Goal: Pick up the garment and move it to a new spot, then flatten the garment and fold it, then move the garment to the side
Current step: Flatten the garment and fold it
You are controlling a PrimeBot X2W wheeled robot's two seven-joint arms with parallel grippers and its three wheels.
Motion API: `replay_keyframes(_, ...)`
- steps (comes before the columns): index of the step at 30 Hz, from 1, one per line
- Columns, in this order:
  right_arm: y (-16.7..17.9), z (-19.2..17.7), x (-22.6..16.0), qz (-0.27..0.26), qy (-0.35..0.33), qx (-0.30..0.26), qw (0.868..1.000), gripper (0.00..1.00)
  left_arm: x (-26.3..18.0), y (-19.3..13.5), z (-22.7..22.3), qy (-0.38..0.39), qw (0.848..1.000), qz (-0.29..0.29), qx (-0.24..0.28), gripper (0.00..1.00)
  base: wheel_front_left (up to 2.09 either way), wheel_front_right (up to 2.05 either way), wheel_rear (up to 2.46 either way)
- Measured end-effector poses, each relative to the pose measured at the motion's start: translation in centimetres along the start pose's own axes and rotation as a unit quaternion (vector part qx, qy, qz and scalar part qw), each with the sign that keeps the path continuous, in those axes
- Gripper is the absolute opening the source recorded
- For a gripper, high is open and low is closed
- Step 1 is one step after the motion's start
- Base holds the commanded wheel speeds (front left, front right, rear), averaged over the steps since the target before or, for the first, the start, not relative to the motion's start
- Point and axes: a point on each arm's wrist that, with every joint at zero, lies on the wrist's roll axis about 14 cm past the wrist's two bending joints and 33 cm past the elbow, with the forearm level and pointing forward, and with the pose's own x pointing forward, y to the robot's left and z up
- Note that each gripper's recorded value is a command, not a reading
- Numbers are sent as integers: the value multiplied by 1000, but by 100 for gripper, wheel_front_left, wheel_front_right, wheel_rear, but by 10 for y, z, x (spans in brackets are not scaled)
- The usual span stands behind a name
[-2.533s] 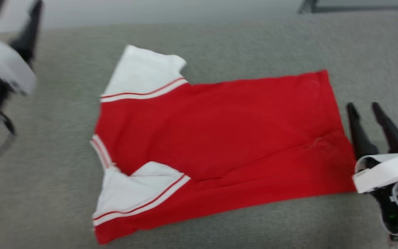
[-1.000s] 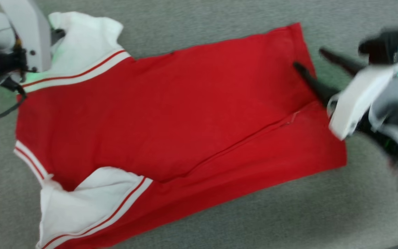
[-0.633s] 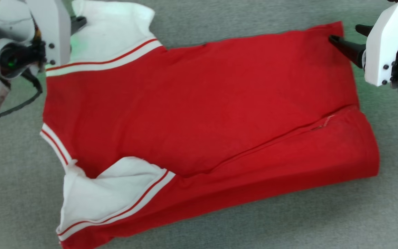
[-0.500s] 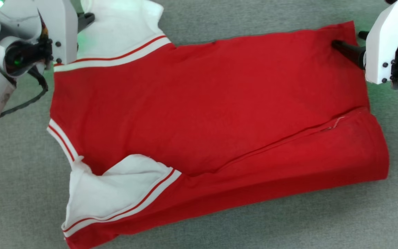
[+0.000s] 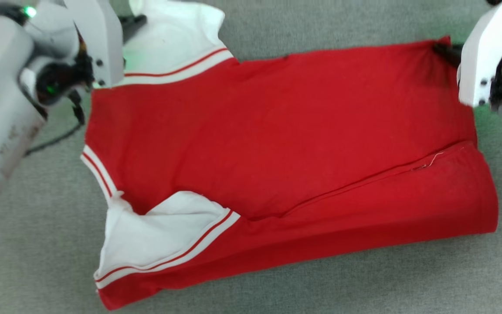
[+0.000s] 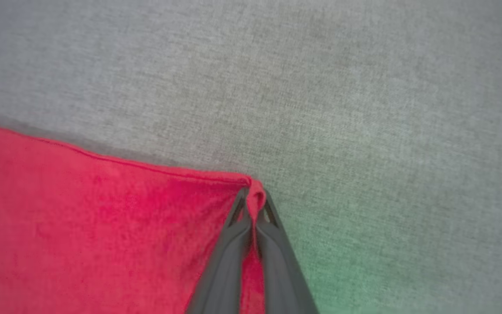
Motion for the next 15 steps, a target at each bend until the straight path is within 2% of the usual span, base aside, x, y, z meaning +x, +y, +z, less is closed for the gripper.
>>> replay_keyframes(9,10,-16,-45,16,-34,-30,999,0,-58,-48,23,-101,994,-51,0,0,0,0,0)
replay_keyframes(15,18,-40,-81,34,-44,-43,998,0,-112,-74,4,-141,987,-77,13,0,0,0,0)
